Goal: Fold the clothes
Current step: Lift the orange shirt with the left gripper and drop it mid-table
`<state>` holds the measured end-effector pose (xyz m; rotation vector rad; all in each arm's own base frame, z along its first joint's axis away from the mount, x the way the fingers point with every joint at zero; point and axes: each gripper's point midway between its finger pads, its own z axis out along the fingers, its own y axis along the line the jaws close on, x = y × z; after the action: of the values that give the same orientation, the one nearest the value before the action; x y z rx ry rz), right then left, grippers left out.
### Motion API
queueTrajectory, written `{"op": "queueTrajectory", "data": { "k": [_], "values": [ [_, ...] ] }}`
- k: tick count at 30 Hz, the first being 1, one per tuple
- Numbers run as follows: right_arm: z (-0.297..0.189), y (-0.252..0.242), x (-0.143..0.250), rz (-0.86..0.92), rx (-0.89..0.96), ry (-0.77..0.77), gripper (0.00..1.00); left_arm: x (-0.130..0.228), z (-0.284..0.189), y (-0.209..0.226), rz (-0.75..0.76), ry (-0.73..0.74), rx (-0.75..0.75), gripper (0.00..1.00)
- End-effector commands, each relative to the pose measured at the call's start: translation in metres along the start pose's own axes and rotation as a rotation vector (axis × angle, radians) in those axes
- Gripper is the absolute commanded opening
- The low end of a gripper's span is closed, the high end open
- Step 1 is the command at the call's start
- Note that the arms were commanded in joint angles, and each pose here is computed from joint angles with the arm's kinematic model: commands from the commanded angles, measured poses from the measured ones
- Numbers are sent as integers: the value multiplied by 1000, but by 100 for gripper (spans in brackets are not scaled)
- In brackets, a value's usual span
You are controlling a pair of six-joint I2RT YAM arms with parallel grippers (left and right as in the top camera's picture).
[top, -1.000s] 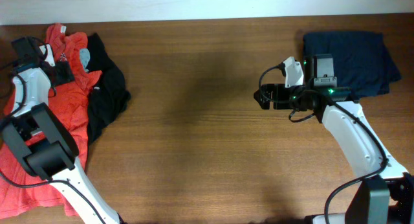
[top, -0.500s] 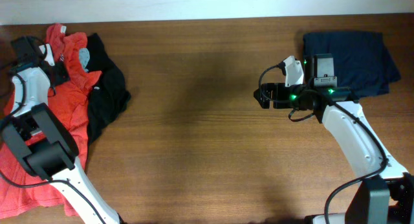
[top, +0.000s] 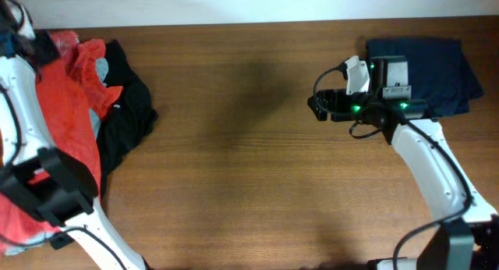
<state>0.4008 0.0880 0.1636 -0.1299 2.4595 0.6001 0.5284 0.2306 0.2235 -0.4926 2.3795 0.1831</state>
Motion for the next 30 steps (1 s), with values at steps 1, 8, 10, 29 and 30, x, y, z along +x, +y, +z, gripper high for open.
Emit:
{"op": "queueTrajectory", "data": {
  "k": [1,8,10,29,30],
  "values": [
    [-47,15,-40,-43,40,-121,93,-50,-96,-49,40,-192,118,1],
    [-116,35,-60,-56,117,-166,95,-60,-187,-107,119,-322,214,1],
    [-143,46,-63,-61,130,-183,98,-58,-225,-136,159,-372,273,1],
    [-206,50,-50,-46,262,-200,99,20,-323,-286,412,-353,595,1],
    [-206,50,-50,-46,262,-201,99,24,-325,-291,422,-346,610,1]
  ]
}}
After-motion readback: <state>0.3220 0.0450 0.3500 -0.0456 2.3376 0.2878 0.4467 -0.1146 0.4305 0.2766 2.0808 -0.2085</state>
